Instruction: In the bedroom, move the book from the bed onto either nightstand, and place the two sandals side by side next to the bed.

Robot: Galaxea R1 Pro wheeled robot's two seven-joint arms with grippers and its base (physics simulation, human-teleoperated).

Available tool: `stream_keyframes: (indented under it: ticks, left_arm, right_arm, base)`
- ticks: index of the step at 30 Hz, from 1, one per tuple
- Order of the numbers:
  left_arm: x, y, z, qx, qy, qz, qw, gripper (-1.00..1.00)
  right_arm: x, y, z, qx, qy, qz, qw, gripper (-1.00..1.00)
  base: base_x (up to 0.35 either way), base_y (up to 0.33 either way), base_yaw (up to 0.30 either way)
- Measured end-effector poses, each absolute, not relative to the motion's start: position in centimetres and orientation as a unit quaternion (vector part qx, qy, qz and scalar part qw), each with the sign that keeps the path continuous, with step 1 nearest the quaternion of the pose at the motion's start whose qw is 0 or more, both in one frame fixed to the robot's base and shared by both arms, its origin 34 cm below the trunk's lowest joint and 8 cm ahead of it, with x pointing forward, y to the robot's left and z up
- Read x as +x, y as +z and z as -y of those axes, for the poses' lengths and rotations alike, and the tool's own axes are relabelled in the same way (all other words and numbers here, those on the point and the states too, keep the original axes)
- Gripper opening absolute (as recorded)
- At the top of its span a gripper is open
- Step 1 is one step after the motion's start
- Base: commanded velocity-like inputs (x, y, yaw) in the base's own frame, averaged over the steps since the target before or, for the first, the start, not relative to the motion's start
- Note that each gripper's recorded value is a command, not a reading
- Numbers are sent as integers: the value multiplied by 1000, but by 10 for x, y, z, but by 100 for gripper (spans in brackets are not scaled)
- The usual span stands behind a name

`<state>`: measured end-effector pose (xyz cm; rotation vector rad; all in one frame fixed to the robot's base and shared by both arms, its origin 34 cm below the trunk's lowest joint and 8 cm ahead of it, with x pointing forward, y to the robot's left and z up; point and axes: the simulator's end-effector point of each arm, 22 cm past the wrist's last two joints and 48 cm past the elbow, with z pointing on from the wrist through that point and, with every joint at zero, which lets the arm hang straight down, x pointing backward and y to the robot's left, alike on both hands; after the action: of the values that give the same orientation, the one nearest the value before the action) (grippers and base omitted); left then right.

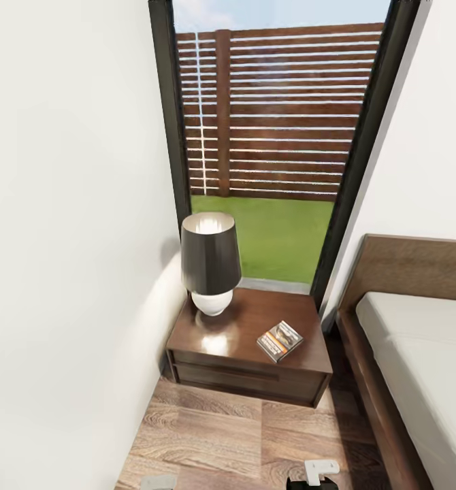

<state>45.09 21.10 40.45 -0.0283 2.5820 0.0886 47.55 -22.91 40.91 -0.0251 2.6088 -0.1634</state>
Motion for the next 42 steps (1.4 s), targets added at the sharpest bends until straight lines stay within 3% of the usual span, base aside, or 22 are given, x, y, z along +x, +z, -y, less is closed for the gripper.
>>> stream_keyframes:
  ticks: [42]
  left_arm:
    - [457,481,-208,-13,31,-961,275,100]
  right_arm:
    - [481,485,229,-9,-60,-964,260,100]
  base:
    - [0,0,0]
